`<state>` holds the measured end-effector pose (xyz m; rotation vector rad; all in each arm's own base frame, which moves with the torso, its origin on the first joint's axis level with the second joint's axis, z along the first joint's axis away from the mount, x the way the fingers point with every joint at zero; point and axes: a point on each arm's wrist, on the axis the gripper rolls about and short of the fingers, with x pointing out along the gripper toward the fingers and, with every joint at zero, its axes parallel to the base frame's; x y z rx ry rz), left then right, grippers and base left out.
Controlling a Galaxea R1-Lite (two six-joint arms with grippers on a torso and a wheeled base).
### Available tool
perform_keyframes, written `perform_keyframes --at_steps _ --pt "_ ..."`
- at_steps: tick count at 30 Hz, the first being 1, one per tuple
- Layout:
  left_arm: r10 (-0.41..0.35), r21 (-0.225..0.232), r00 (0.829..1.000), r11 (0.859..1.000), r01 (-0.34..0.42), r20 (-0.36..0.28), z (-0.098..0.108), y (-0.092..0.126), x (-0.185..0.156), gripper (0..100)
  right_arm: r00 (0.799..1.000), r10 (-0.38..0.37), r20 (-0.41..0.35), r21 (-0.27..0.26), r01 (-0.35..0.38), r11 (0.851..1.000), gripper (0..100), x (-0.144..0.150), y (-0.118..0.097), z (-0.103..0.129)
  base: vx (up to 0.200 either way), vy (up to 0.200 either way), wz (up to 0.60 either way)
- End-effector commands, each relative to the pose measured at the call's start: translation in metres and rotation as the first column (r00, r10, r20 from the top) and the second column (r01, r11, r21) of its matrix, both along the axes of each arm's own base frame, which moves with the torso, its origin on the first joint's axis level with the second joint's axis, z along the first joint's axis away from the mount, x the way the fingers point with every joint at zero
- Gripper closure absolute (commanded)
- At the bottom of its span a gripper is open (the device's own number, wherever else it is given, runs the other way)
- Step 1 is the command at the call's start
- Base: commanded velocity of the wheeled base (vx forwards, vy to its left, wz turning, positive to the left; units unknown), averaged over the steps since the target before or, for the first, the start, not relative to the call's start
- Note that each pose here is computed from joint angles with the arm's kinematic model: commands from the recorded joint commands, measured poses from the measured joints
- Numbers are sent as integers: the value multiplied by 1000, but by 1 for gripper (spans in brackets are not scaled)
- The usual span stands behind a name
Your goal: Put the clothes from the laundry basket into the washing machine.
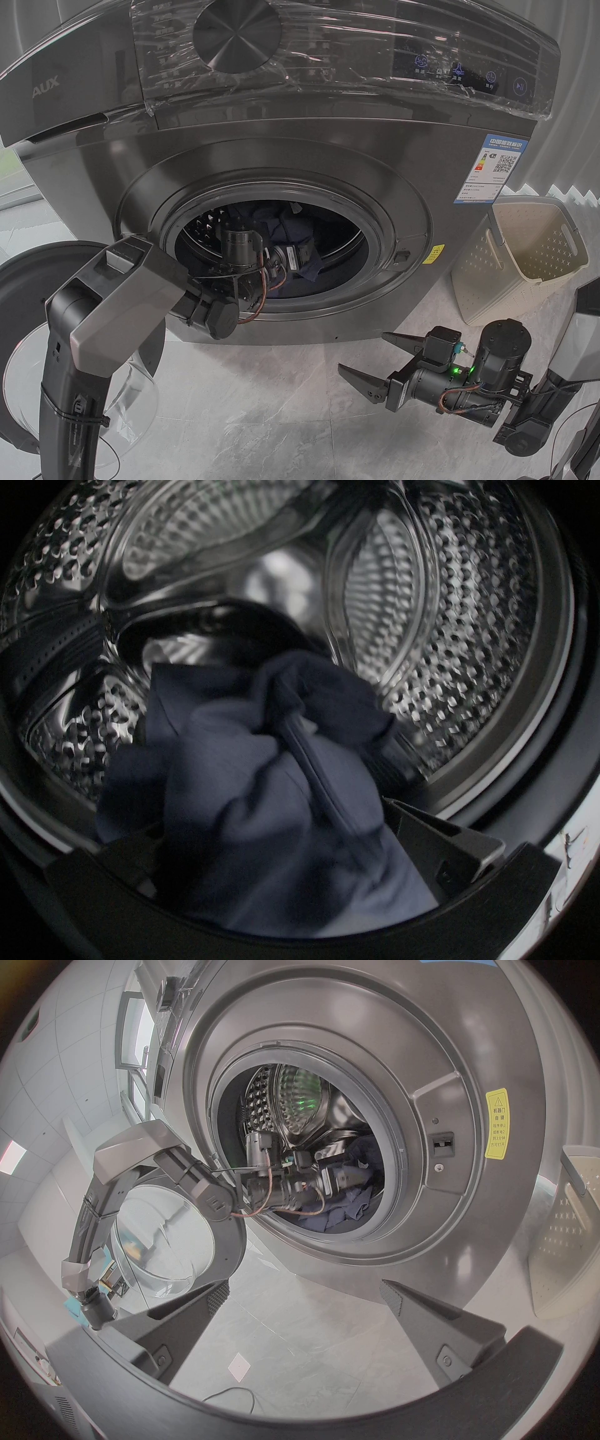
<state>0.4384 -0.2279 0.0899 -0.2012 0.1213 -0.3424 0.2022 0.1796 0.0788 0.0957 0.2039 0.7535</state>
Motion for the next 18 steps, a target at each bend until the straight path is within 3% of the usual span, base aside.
perform_keyframes --at_steps 1,3,4,6,11,15,18 --pt "-77 33 994 996 80 -79 2 -2 -28 0 1000 2 0 0 -2 1000 0 0 0 0 0 0 0" --pt "-78 48 991 995 83 -104 -13 -3 -25 0 1000 2 0 0 -2 1000 0 0 0 0 0 0 0" --pt "-78 51 991 995 83 -107 -15 -4 -25 100 1000 2 0 0 -2 1000 0 0 0 0 0 0 0" --pt "-72 74 989 994 83 -130 -31 -5 -21 100 1000 16 0 0 -16 1000 0 -3 4 0 0 0 0" --pt "-57 63 993 996 64 -104 -36 -7 -7 100 1000 18 -6 1 -18 1000 0 -3 4 -1 0 0 0" --pt "-21 -7 999 1000 21 25 -4 -10 15 100 1000 18 -8 -1 -18 1000 0 -3 4 -2 0 0 0" --pt "26 -80 992 997 -16 126 24 -10 26 100 1000 16 -8 1 -16 1000 0 -3 4 -2 0 0 0"
